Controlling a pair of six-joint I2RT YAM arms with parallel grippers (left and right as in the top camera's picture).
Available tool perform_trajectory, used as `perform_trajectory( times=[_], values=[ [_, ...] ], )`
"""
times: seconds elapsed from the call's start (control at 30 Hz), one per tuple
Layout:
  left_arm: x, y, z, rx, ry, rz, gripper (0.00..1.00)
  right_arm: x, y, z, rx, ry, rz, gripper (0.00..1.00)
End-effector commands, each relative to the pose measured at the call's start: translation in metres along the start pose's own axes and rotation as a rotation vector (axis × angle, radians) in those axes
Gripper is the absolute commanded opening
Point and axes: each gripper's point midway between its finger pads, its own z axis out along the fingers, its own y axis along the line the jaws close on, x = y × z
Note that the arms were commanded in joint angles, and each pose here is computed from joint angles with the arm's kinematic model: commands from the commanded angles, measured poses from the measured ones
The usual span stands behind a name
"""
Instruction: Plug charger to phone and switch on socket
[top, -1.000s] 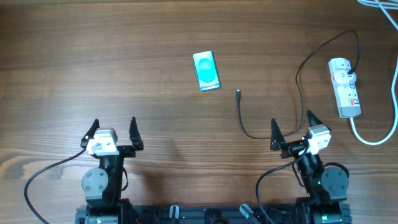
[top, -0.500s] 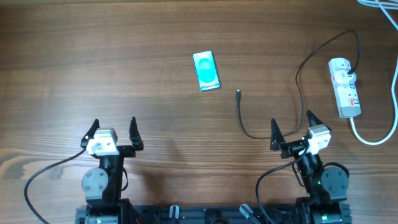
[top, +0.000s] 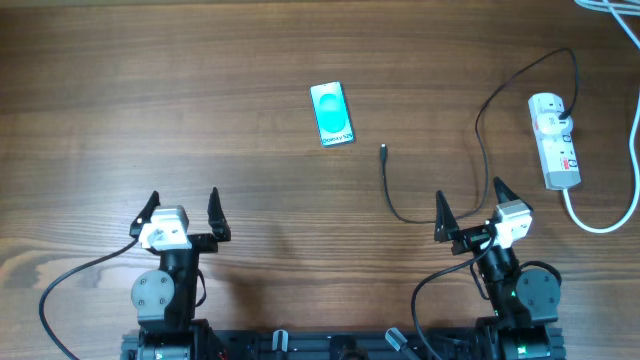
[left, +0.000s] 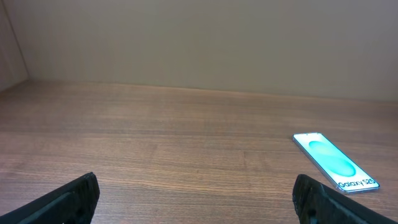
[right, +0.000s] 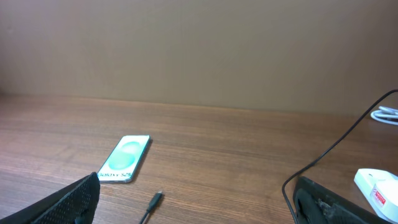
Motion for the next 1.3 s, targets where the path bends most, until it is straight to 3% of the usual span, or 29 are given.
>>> perform_trajectory(
  times=[0.0, 0.67, 0.83, 0.97, 1.1, 1.27],
  values=[
    [0.000, 0.000, 0.000, -0.003, -0.002, 0.016, 1.00, 0.000, 0.004, 0.000, -0.020, 0.000, 0.000, 1.00],
    [-0.004, -0.001, 0.000, 0.003, -0.020, 0.012, 1.00, 0.000, 0.004, 0.000, -0.020, -0.001, 0.001, 1.00],
    [0.002, -0.006, -0.001, 0.031, 0.015, -0.096, 1.00, 0.000, 0.004, 0.000, -0.020, 0.000, 0.001, 1.00],
    [-0.017, -0.012, -0.002, 0.061, 0.026, -0.181, 1.00, 0.000, 0.004, 0.000, -0.020, -0.001, 0.001, 1.00],
    [-0.043, -0.016, -0.001, 0.057, 0.119, -0.202, 1.00, 0.000, 0.004, 0.000, -0.020, -0.001, 0.001, 1.00],
    [-0.074, -0.032, 0.012, 0.097, 0.391, -0.223, 1.00, 0.000, 0.004, 0.000, -0.020, 0.000, 0.000, 1.00]
  ],
)
